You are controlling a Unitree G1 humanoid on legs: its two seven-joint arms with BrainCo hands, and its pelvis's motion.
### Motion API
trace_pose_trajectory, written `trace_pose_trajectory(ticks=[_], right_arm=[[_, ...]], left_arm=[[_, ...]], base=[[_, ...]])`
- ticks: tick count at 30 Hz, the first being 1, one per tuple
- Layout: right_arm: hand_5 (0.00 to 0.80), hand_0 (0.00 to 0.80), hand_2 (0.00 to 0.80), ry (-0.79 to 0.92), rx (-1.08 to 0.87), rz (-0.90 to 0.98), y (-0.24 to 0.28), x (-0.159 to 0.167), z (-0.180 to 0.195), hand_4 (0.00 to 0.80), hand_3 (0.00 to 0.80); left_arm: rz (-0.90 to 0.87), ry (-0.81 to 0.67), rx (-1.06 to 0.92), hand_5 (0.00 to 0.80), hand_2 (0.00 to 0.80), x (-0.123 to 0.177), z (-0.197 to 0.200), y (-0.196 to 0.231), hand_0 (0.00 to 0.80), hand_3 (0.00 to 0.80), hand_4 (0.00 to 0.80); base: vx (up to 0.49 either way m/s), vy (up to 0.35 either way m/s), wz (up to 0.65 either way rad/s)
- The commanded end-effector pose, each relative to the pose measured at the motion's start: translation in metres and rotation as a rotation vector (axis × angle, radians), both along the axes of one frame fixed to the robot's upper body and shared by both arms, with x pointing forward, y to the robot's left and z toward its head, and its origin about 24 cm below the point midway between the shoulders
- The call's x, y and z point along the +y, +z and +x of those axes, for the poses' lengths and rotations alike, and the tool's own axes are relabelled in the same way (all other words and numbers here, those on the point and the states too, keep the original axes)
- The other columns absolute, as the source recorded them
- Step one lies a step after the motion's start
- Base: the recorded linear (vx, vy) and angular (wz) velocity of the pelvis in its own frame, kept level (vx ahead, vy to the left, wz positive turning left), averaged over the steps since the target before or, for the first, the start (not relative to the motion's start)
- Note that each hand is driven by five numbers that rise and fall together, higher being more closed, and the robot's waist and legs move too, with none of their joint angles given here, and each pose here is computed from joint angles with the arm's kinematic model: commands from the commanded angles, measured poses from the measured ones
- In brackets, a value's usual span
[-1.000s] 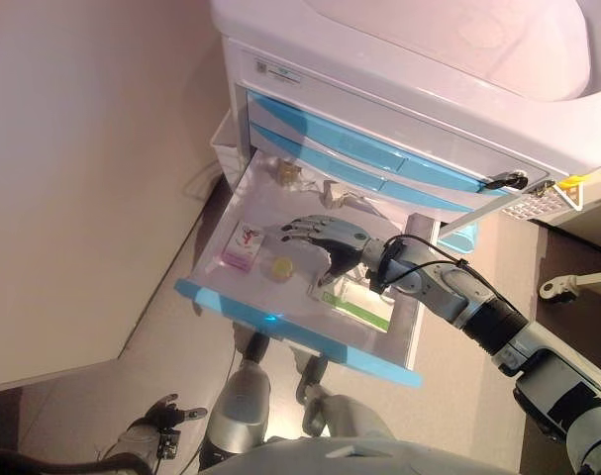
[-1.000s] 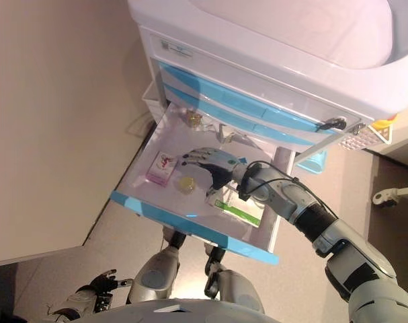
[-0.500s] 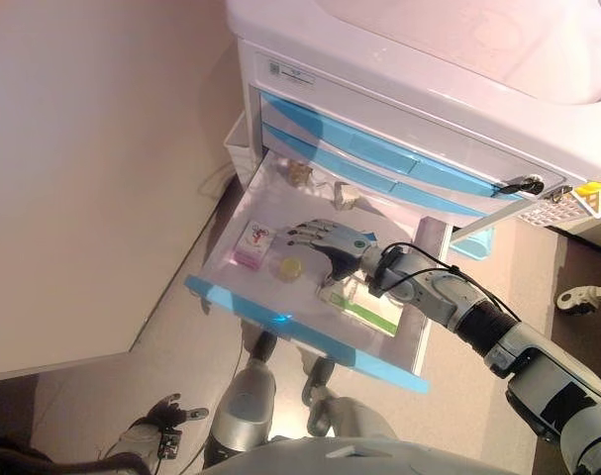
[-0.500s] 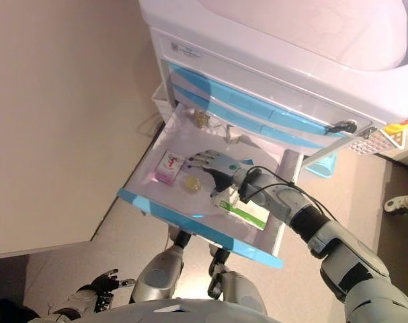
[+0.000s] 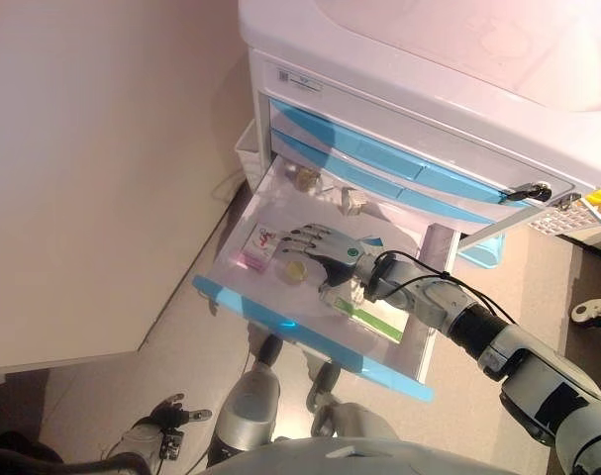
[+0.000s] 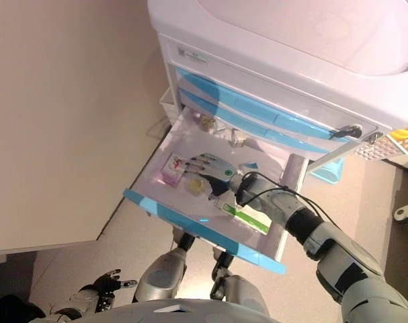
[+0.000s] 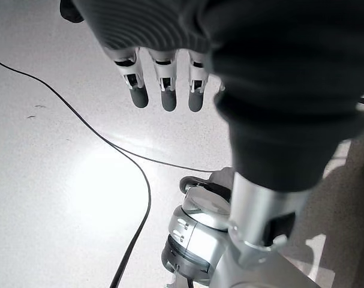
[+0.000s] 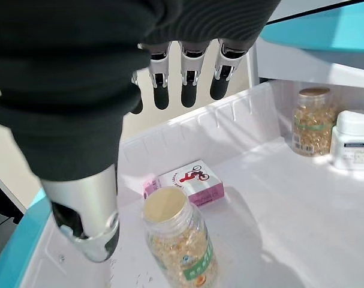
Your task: Open the drawer and pick up the medicine
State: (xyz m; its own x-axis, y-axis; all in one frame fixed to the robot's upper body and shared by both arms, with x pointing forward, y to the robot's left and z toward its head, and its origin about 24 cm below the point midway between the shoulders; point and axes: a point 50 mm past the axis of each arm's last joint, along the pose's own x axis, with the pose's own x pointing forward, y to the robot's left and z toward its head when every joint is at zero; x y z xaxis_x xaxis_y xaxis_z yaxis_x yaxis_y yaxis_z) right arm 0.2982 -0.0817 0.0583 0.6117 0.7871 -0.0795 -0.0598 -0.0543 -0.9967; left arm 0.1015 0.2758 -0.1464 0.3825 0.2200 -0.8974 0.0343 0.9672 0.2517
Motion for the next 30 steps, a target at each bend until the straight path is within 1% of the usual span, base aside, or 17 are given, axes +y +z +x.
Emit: trace_pose_trajectory(ticks=[1, 14, 30], right_arm=[[0.000, 0.000, 0.000, 0.094, -0.027, 0.037, 0.000, 0.019, -0.011, 0.000, 0.000], [0.000, 0.000, 0.000, 0.048, -0.009, 0.001, -0.017, 0.020, -0.008, 0.000, 0.000], [0.000, 0.000, 0.000, -0.008, -0.014, -0.011, -0.025, 0.019, -0.001, 0.000, 0.000]], left_arm=[[0.002, -0.040, 0.047, 0.000, 0.000, -0.004, -0.015, -0.005, 0.000, 0.000, 0.000], [0.003, -0.055, 0.050, 0.000, 0.000, -0.005, -0.016, -0.005, 0.000, 0.000, 0.000], [0.005, -0.064, 0.049, 0.000, 0.000, -0.005, -0.014, -0.005, 0.000, 0.000, 0.000]], base=[[0.000, 0.000, 0.00], [0.004, 0.000, 0.00], [0.005, -0.002, 0.02]])
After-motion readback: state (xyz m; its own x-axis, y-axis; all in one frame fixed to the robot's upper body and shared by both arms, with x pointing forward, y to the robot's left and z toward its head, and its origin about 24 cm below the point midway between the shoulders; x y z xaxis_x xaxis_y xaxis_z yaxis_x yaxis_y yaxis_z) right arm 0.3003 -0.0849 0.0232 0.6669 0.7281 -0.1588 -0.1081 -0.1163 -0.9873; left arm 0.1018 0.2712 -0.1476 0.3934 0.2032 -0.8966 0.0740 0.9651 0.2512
